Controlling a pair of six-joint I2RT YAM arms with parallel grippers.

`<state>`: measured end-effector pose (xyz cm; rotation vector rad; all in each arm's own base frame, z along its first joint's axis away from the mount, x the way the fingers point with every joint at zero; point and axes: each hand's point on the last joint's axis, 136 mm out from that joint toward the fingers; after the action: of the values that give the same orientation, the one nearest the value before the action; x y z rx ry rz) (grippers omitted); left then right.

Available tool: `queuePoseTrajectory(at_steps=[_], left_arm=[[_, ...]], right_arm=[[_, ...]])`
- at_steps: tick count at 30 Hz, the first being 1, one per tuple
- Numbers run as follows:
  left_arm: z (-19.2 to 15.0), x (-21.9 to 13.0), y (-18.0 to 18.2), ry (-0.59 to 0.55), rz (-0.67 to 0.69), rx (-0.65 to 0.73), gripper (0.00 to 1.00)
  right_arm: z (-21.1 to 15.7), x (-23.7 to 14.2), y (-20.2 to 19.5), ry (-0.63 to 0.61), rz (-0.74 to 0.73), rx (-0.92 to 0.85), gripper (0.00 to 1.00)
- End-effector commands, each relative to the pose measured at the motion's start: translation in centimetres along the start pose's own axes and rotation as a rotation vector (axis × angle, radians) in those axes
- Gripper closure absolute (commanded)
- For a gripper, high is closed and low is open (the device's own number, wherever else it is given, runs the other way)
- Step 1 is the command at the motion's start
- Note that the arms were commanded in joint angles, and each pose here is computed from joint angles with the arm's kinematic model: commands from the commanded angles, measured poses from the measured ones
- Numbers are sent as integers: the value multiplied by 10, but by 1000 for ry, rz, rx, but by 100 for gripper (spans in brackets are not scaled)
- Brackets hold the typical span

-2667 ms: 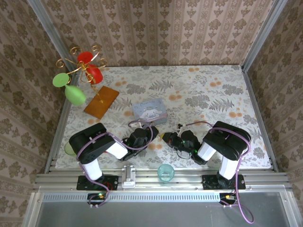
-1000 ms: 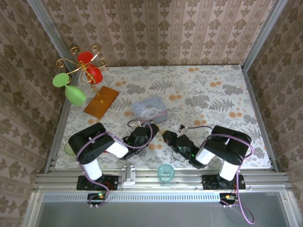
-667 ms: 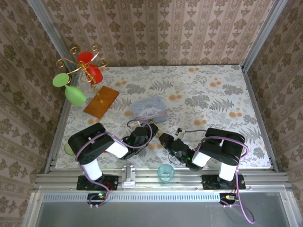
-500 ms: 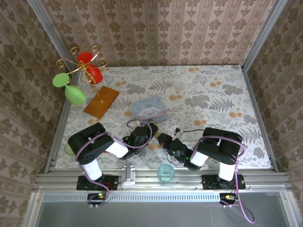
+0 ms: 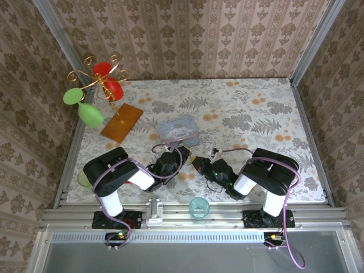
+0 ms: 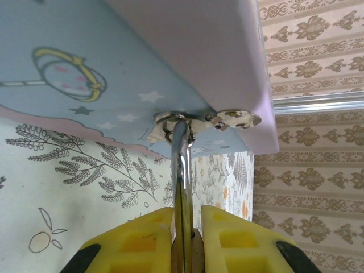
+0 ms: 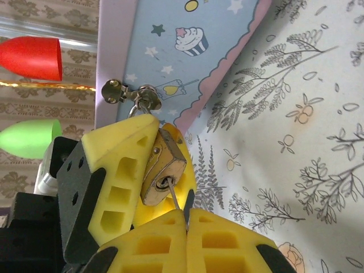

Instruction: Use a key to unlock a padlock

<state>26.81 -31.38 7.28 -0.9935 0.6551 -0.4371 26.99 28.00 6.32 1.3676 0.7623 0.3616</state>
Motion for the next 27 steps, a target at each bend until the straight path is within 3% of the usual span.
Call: queuePoseTrajectory(at_steps=[1,14,27], left_arm=[[-25,-7,-45,113,-178,-26,100],[-28,-9,-44,127,-182,-31,100],[-25,-10,-46,117,-198,-30,100]], right_arm=[[5,7,18,22,50,-24,100],[11,11,11,190,39,-38,100],[15,11,42,334,117,43,100]])
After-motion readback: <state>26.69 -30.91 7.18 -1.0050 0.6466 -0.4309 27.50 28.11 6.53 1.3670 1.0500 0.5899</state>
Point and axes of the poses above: each hand's point on the last joint's axis, 136 mm out from that joint toward the fingers, its own x axis out along the fingers, its own y axis along the line the jaws close on, z = x × y, and after that the axes turned 13 degrees about x, right-handed
